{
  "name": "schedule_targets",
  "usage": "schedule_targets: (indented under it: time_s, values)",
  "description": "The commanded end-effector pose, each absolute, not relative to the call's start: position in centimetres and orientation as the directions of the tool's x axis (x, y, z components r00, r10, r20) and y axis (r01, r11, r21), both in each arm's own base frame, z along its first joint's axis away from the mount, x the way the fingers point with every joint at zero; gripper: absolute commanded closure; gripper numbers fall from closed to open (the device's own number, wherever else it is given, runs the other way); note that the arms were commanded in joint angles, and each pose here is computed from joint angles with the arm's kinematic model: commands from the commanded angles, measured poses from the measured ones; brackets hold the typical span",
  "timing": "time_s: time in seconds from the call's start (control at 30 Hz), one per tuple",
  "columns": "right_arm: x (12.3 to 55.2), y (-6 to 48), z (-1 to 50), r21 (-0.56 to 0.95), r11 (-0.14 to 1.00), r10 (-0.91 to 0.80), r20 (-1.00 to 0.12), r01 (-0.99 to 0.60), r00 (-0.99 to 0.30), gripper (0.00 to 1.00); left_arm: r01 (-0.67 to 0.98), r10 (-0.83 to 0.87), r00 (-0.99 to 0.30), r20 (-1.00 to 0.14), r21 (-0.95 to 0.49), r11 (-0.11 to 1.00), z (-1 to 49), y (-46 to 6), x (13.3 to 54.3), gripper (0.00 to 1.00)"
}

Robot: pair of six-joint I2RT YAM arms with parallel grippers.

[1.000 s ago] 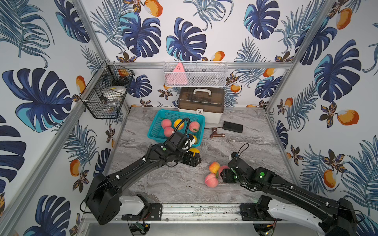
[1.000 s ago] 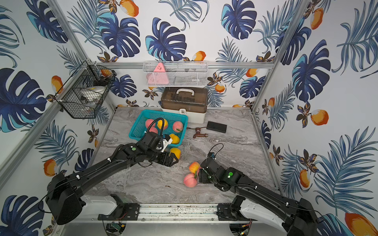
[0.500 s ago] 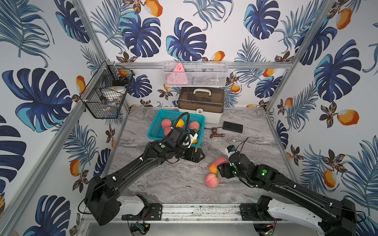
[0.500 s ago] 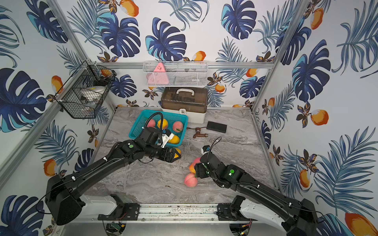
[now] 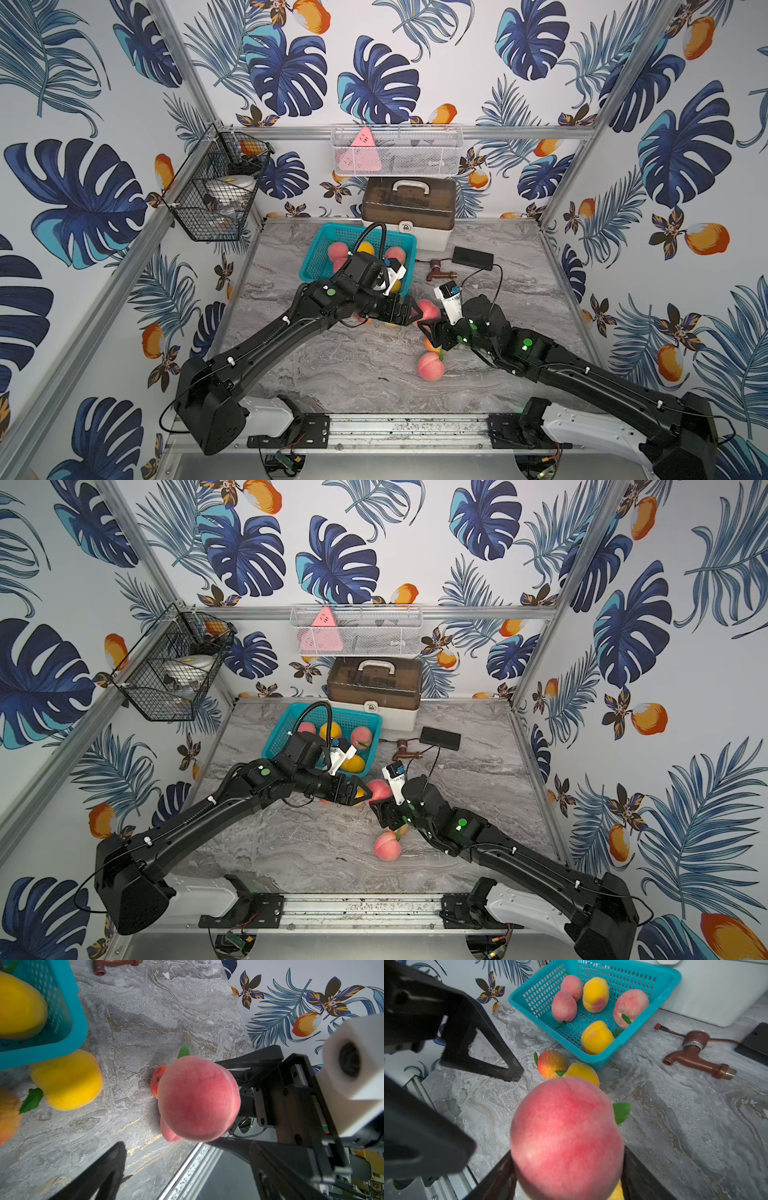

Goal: Put the peaches into the basket
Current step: Pick up the peach from the center of the board.

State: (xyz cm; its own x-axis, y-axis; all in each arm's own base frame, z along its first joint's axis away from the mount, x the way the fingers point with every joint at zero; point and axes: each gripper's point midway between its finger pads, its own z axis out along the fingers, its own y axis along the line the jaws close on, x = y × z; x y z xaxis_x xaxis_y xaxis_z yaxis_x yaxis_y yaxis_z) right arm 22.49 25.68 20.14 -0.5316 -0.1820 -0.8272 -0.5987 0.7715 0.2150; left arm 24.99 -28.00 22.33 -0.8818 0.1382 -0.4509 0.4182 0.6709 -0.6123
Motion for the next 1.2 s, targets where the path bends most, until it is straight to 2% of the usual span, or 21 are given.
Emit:
schedule_targets:
  time_s: [0.0,0.7,1.17]
  values:
    - [22.8,27.1,22.5,0.216,0.724,-0.144,-0.881,-0.655,-0.451,0.28,0.423,0.129,-0.883,-0.452,-0.644,0.637,23.1,-28.8,25.1,0.04]
    - [22.1,27.9,24.0,0.218,0.663,-0.119,-0.914,-0.716,-0.389,0.28,0.388,0.093,-0.907,-0.411,-0.730,0.563,23.2,-30.3,24.9,0.05]
    - [21.8,28.0,23.6,0.222,0.648,-0.126,-0.912,-0.728,-0.390,0.28,0.386,0.086,-0.906,-0.415,-0.723,0.573,23.0,-30.2,25.3,0.16]
